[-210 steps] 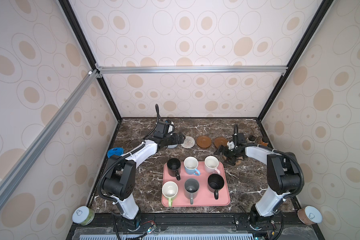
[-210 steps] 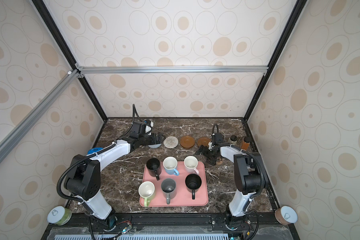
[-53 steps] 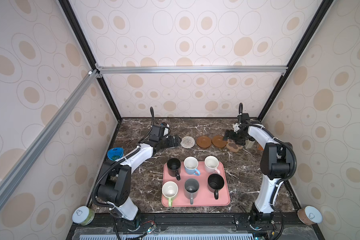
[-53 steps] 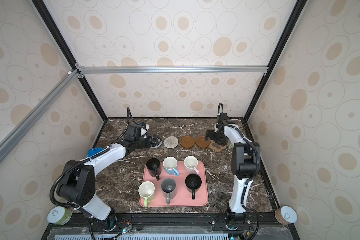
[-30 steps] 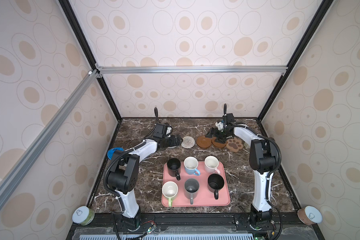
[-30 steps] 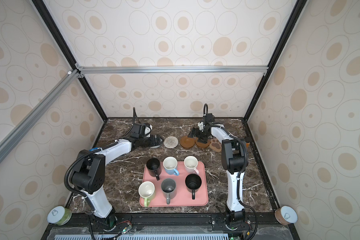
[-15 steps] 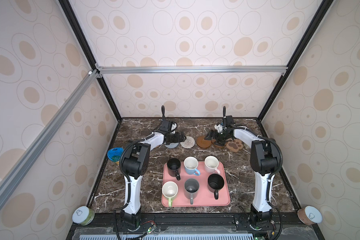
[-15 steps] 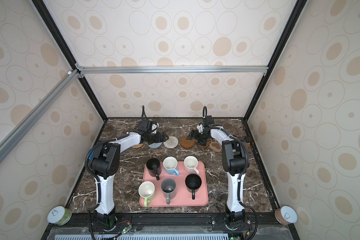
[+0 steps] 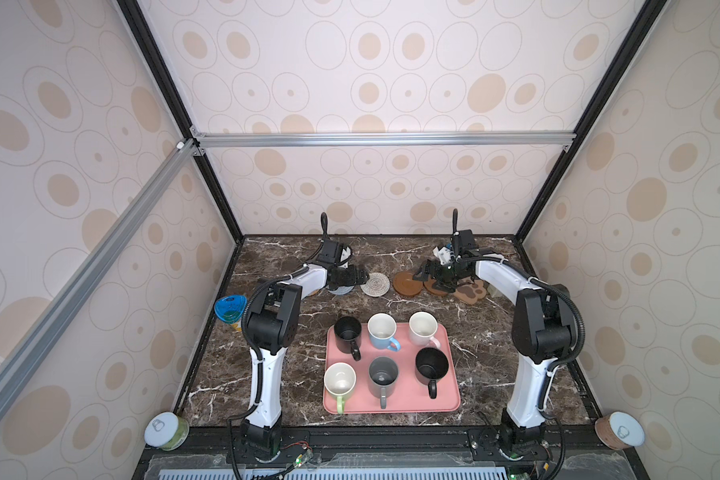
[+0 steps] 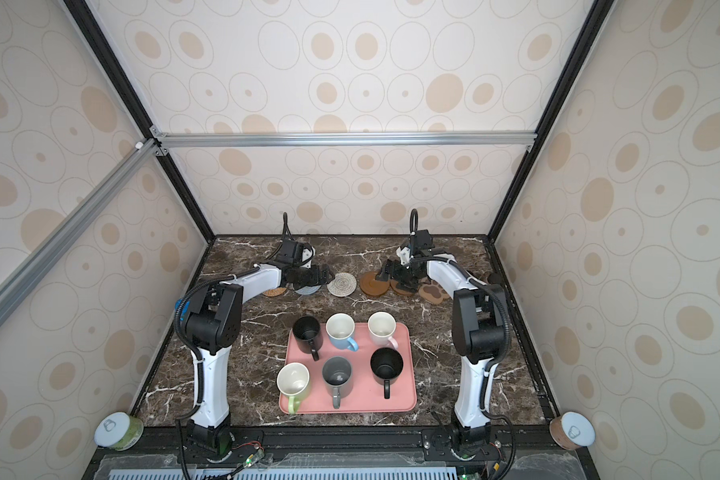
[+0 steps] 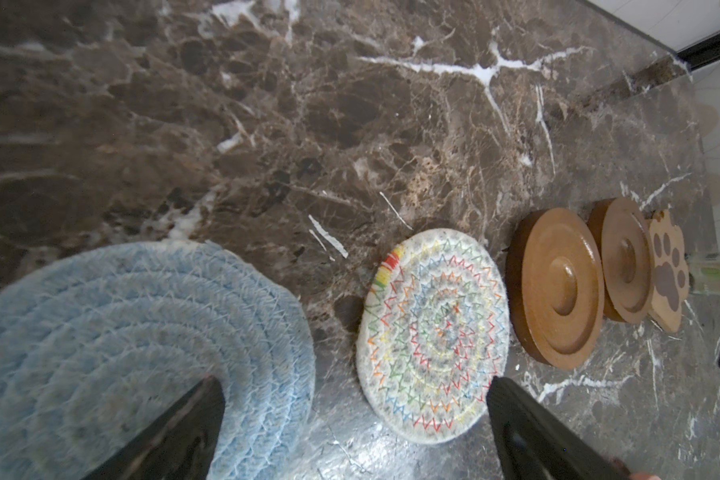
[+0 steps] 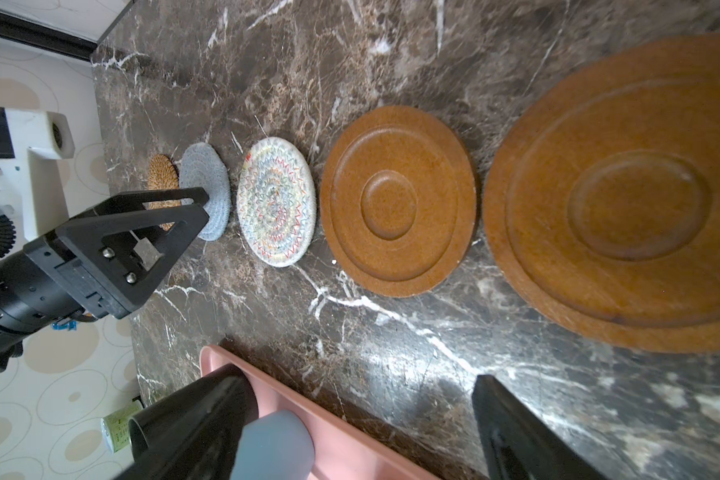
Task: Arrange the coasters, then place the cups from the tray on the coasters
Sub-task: 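Hold the right gripper over wooden coasters while the left gripper nears the multicolour coaster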
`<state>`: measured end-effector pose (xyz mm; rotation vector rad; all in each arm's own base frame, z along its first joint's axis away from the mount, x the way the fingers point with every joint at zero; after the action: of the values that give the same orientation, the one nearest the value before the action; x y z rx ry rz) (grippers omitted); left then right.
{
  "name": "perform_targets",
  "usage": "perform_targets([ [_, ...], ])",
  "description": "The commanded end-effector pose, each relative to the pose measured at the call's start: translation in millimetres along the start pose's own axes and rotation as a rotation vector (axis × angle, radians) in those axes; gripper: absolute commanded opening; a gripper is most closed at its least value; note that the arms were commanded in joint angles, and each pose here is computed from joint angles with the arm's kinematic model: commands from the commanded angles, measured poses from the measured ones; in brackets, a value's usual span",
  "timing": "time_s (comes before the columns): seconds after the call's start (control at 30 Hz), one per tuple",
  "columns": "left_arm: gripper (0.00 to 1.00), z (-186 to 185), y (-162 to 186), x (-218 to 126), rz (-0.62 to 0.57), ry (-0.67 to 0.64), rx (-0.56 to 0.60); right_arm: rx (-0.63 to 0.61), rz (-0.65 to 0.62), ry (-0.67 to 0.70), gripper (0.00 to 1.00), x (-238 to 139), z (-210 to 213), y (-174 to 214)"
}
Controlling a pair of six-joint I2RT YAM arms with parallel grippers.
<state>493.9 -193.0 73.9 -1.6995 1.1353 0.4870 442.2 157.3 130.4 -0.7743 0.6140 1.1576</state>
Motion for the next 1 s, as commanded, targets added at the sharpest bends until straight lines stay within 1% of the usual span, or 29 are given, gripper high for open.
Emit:
perform_targets([
  [0.0, 1.00, 16.2, 13.0, -1.8, 0.040, -0.047, -0.016, -0.005, 0.005, 0.009, 0.89, -3.4, 1.6, 3.9],
  [0.13, 1.00, 14.3, 12.0, -1.3, 0.037, -0.035, -0.015, -0.004, 0.002, 0.014, 0.89, -3.6, 1.2, 3.1],
  [0.23, 1.00, 7.8, 4.6, -4.1, 0.020, -0.007, -0.014, -0.006, 0.001, 0.019, 0.89, -4.1, 1.0, 2.6],
  [0.53, 1.00, -19.7, -40.2, -33.8, -0.087, 0.041, 0.025, -0.021, -0.018, 0.037, 0.91, -14.7, 3.9, -0.1],
  [0.7, 1.00, -42.6, -56.3, -46.4, -0.135, 0.079, 0.063, -0.015, -0.022, 0.042, 0.91, -17.6, 2.2, -0.3],
  [0.8, 1.00, -59.2, -55.2, -42.2, -0.124, 0.118, 0.087, -0.013, -0.020, 0.043, 0.91, -17.7, 1.8, 1.0],
  [0.97, 1.00, -86.2, -44.1, -22.6, -0.075, 0.170, 0.127, -0.008, -0.018, 0.047, 0.92, -18.0, -0.5, 3.2],
])
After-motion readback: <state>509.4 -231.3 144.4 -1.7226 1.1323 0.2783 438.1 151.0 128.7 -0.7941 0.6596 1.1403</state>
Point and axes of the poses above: each gripper's point midway between its finger pads, its own x axis out along the fingers, its own z axis along the line the jaws close on, y = z × x, the point moved 3 cm from there along -x, back along the fingers, and after that the axes turned 3 degrees about x, right-handed, at the moved point
